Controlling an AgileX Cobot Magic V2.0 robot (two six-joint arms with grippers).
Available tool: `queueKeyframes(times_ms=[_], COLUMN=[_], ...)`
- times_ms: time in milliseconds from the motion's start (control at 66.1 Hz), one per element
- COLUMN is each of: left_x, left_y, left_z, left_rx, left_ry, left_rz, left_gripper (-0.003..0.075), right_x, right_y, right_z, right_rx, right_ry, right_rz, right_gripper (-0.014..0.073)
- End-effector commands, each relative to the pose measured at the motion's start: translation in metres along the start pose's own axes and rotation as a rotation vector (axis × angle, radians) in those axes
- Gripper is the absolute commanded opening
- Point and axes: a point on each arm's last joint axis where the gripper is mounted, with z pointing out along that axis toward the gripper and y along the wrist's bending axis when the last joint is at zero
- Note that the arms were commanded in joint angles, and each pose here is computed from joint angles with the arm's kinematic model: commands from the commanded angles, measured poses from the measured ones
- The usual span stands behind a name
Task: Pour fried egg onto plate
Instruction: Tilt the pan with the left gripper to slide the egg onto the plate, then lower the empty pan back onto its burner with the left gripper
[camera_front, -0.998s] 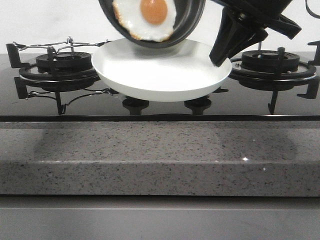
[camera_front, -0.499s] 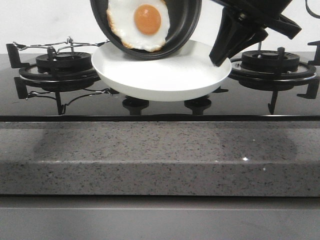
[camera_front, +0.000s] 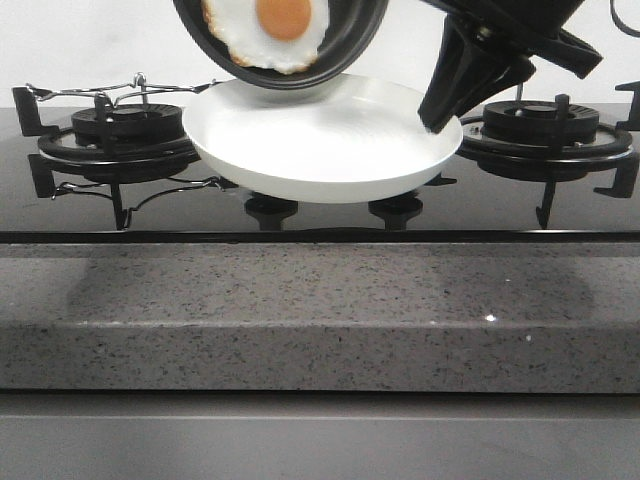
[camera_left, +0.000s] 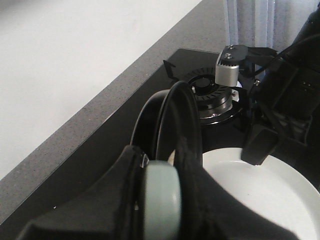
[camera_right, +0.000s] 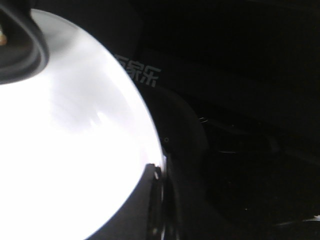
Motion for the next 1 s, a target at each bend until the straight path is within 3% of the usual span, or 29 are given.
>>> queueKeyframes(times_ms=[0,514,741,862,983], left_x=[-0.027,-0.03,-0.018,0.006,0.034], left_y=[0.0,0.001,0.041,0.073,0.1], left_z=[-0.02,-0.021,-0.043,-0.056,-0.061], left_rx=[-0.067,-0.065,-0.197,-0.269,-0.266], left_ry=[-0.127,-0.162,-0.232,-0.209,-0.196], left_rz=[0.013,-0.023,-0.304,-0.518,-0.71], left_gripper=[-0.002,-0.002,-0.002,-0.002,-0.002], right_x=[-0.01,-0.01,-0.01,-0.01,-0.01], right_y=[0.009,0.009,0.009,0.008,0.008], right_z=[-0.02,-0.019,-0.018,-0.018,-0.018], right_rx=[-0.019,-0.019,-0.018,-0.018,-0.018], right_ry=[-0.097,-0.096,-0.094,-0.093,-0.093], right_rz=[-0.011,-0.011,-0.01,-0.01,-0.01], right_gripper=[-0.0068,-0.0068,-0.0068,-0.0068,-0.0068])
